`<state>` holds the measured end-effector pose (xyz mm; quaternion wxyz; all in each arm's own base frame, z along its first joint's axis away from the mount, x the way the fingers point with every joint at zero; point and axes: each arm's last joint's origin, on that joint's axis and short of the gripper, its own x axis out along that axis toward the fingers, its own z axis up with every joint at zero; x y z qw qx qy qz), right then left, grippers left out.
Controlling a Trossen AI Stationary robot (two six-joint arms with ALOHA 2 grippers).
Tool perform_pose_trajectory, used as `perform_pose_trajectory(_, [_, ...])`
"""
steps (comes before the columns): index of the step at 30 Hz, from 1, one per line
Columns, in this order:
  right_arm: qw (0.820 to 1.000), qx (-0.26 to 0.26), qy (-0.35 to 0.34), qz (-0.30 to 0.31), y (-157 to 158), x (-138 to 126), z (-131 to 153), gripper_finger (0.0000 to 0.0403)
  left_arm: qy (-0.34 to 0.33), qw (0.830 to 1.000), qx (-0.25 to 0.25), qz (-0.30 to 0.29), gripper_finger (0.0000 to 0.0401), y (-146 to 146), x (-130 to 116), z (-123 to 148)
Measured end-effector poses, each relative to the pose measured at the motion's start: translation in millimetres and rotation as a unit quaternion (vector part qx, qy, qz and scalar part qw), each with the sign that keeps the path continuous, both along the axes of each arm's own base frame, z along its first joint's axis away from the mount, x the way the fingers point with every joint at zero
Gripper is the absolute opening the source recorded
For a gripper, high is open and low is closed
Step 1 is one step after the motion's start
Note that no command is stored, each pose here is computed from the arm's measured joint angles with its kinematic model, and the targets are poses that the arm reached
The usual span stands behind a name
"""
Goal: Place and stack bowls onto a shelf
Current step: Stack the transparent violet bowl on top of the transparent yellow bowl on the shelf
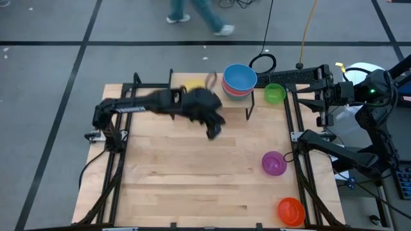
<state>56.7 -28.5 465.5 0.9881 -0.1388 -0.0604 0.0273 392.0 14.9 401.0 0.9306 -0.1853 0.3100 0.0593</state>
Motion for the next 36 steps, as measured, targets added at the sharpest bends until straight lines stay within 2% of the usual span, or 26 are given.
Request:
perform_pose_trajectory(2, [1.0, 0.0, 0.0, 0.0, 0, 0, 0, 0.01, -0.025, 0.999, 0.025, -0.041, 0.0076, -18, 13, -4])
perform_pose_trajectory(4, [1.0, 0.0, 0.0, 0.0, 0, 0, 0, 0.01, -0.04, 0.997, 0.029, -0.059, 0.0076, -32, 24, -11])
perform_pose_trajectory(8, [1.0, 0.0, 0.0, 0.001, 0, 0, 0, 0.01, -0.058, 0.995, 0.028, -0.074, 0.0076, -46, 44, -27])
perform_pose_trajectory(13, [1.0, 0.0, 0.0, 0.001, 0, 0, 0, 0.01, -0.062, 0.989, 0.066, -0.117, 0.0076, -60, 66, -53])
perform_pose_trajectory(19, [1.0, 0.001, 0.001, 0.002, 0, 0, 0, 0.01, -0.089, 0.969, 0.142, -0.181, 0.0076, -74, 85, -74])
perform_pose_trajectory(23, [1.0, 0.007, 0.005, 0.002, 0, 0, -1, 0.01, -0.083, 0.951, 0.196, -0.226, 0.0076, -75, 91, -86])
perform_pose_trajectory(26, [0.999, 0.046, 0.017, 0.005, 0, 0, -4, 0.01, -0.084, 0.945, 0.203, -0.244, 0.0076, -70, 93, -90])
perform_pose_trajectory(30, [0.993, 0.106, 0.044, 0.007, -1, 1, -10, 0.01, -0.06, 0.948, 0.197, -0.242, 0.0076, -60, 92, -94])
perform_pose_trajectory(36, [0.979, 0.168, 0.114, 0.0, 0, 0, -28, 0.01, -0.04, 0.954, 0.19, -0.23, 0.0076, -48, 91, -97])
